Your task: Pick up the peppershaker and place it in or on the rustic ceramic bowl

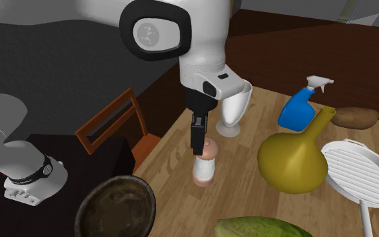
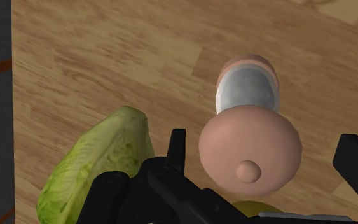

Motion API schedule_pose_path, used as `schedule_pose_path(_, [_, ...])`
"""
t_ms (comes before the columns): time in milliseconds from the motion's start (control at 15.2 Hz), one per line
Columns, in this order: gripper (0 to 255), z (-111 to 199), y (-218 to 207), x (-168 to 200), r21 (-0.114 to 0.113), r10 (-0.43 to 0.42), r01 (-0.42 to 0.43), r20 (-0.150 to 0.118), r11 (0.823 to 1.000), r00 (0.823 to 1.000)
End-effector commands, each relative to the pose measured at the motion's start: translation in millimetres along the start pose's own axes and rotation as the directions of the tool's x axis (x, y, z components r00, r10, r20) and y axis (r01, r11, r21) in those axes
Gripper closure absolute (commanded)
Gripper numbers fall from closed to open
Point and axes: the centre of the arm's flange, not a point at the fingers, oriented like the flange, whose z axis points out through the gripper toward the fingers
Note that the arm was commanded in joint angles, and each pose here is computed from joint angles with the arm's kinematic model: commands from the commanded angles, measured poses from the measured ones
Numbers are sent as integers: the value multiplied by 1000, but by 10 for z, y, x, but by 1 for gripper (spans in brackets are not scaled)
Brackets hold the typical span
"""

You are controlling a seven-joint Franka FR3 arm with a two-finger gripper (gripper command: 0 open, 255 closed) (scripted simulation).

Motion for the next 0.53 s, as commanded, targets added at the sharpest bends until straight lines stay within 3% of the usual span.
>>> schedule_pose_path(0, [0,106,0,8,0,0,0,-1,1000,1000])
schedule_pose_path(462, [0,242,0,8,0,0,0,-1,1000,1000])
